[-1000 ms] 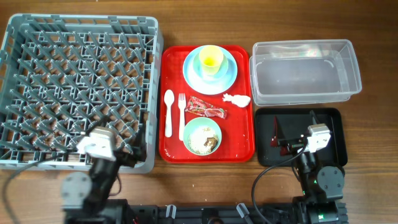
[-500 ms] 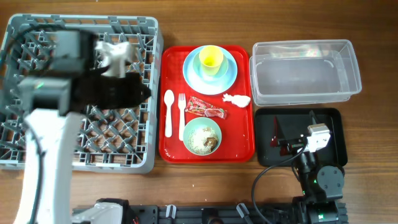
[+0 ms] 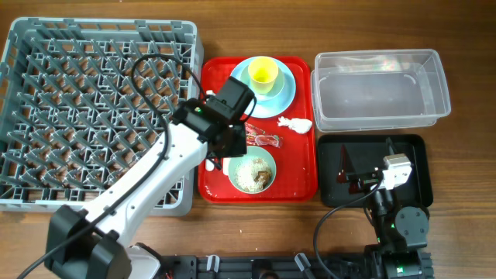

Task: Sort waste into correct bins and load items into the dishwasher rack

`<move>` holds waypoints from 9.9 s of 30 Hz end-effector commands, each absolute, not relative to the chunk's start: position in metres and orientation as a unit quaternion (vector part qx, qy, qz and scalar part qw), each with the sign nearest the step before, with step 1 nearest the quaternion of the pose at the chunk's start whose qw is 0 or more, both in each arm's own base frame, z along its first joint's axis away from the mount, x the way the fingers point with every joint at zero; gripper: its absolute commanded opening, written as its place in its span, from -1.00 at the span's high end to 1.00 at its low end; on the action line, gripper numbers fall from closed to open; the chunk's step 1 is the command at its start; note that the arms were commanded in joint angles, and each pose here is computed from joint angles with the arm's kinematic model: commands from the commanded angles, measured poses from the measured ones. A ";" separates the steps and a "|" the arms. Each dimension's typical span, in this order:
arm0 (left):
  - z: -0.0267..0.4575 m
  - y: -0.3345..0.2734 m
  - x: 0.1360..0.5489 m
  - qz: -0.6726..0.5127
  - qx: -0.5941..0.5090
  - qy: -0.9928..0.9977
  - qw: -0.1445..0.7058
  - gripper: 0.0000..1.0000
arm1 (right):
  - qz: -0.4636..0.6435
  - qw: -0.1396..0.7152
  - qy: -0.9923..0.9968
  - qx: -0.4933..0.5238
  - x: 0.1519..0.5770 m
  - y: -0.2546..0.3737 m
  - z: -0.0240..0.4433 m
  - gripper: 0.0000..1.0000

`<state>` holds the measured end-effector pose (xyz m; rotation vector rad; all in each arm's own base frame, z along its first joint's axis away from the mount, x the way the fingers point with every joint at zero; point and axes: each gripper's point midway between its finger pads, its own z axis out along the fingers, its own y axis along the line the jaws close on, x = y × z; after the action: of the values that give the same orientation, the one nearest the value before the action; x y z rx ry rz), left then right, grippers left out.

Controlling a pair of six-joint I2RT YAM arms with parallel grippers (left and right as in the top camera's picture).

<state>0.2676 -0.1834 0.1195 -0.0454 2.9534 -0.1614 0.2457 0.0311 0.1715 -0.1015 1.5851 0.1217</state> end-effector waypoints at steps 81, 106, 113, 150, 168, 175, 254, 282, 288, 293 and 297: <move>0.033 -0.165 0.297 0.001 -0.119 0.990 0.081 0.38 | 0.052 0.701 0.709 -0.048 0.246 0.031 0.173 -1.00; 0.003 -0.170 0.305 -0.035 -0.104 0.986 0.129 0.92 | 0.053 0.701 0.709 -0.048 0.246 0.031 0.173 -1.00; 0.062 -0.184 0.333 -0.069 -0.066 0.976 0.195 0.92 | 0.052 0.701 0.709 -0.048 0.246 0.031 0.173 -1.00; 0.188 -0.028 0.315 0.034 -0.179 0.945 0.270 0.92 | 0.053 0.701 0.709 -0.048 0.246 0.031 0.173 -0.99; 0.149 -0.035 0.342 0.080 -0.059 0.967 0.234 0.92 | 0.053 0.701 0.709 -0.048 0.246 0.031 0.173 -1.00; 0.132 -0.036 0.362 0.096 -0.037 0.966 0.236 0.92 | 0.052 0.701 0.709 -0.048 0.246 0.031 0.172 -0.99; 0.186 -0.079 0.364 0.145 -0.013 0.943 0.298 0.92 | 0.053 0.701 0.709 -0.048 0.246 0.031 0.173 -0.99; 0.162 -0.186 0.331 -0.214 0.018 0.963 0.163 0.36 | 0.053 0.701 0.709 -0.048 0.246 0.031 0.173 -0.99; 0.136 -0.232 0.296 -0.176 0.040 0.975 0.132 0.92 | 0.053 0.701 0.709 -0.048 0.246 0.031 0.173 -1.00; 0.094 -0.244 0.292 -0.097 0.010 0.987 0.127 0.71 | 0.053 0.701 0.709 -0.048 0.246 0.031 0.173 -0.99; 0.064 -0.234 0.303 -0.069 -0.056 0.990 0.109 0.67 | 0.052 0.701 0.709 -0.048 0.246 0.031 0.173 -0.99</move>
<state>0.2909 -0.2491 0.0837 0.0344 2.9098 -0.2935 0.2457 0.0311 0.1715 -0.1018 1.5850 0.1214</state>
